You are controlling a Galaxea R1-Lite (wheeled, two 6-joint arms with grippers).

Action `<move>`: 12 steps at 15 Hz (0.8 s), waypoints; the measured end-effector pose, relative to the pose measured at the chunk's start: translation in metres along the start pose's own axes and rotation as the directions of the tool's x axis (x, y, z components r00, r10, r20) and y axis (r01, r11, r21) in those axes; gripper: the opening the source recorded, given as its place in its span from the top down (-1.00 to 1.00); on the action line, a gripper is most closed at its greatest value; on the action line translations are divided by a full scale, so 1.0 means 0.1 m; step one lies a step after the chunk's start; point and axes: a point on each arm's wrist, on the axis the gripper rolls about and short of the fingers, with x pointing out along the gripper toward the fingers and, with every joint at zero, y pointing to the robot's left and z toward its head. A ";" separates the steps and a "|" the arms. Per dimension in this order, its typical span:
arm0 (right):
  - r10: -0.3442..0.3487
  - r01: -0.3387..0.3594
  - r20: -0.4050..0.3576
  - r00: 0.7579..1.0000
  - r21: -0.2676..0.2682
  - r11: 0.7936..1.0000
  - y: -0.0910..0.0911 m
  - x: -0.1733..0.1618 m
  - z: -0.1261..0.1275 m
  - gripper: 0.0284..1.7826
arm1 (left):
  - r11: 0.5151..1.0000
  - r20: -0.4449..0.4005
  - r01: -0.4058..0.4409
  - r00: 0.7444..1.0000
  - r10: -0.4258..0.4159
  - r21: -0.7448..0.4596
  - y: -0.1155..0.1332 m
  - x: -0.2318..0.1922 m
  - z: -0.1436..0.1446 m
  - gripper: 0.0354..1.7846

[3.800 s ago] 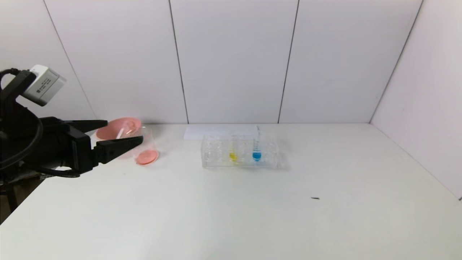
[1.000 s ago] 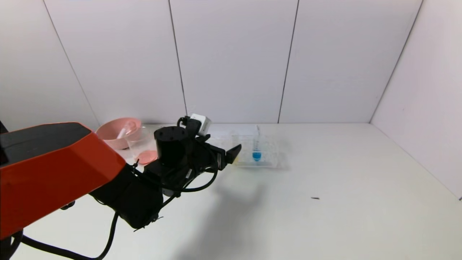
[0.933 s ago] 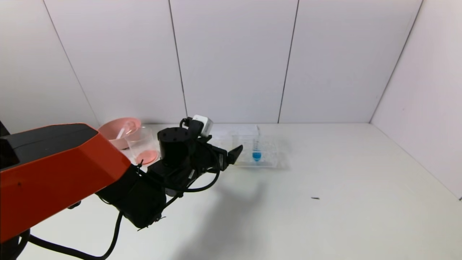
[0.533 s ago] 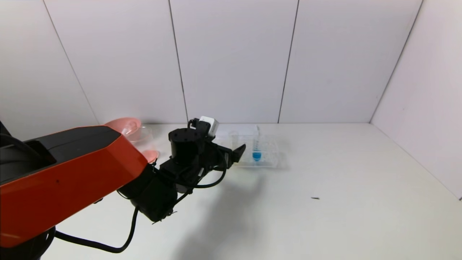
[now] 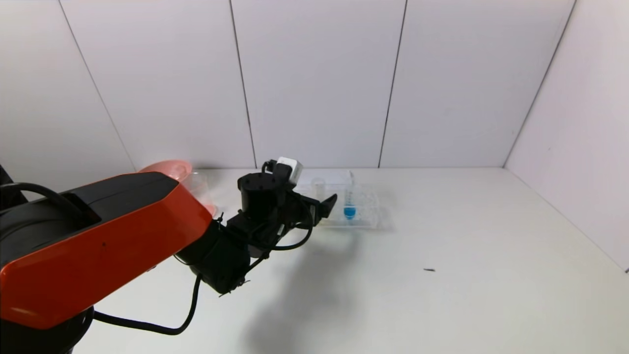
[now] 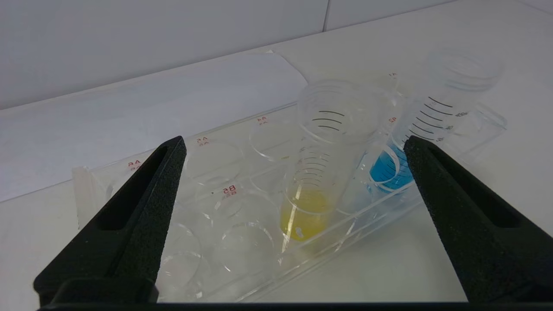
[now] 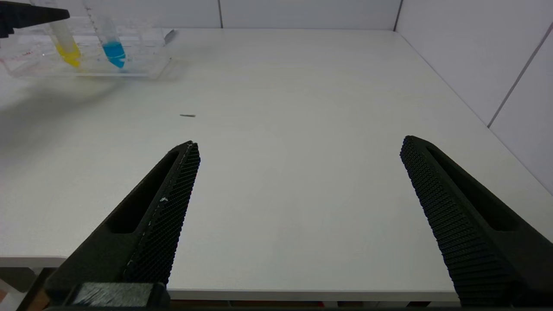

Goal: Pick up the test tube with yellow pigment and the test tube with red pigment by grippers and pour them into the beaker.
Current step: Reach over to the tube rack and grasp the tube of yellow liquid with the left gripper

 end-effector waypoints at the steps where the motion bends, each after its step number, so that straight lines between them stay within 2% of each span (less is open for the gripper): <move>1: 0.000 0.000 0.000 1.000 0.000 1.000 0.00 0.00 0.00 -0.91 | 1.000 0.000 -0.001 1.000 0.001 0.003 0.01 0.02 0.00 -0.98; 8: 0.000 0.000 0.000 1.000 0.000 1.000 0.00 0.00 0.00 -0.91 | 1.000 -0.023 -0.008 1.000 0.008 0.008 0.04 0.15 -0.04 -0.96; 10: 0.000 0.000 0.000 1.000 0.000 1.000 0.00 0.00 0.00 -0.91 | 1.000 -0.021 -0.006 1.000 0.006 0.008 0.05 0.16 -0.05 -0.82; 12: 0.000 0.000 0.000 1.000 0.000 1.000 0.00 0.00 0.00 -0.91 | 1.000 -0.021 -0.004 1.000 0.004 0.008 0.05 0.17 -0.06 -0.57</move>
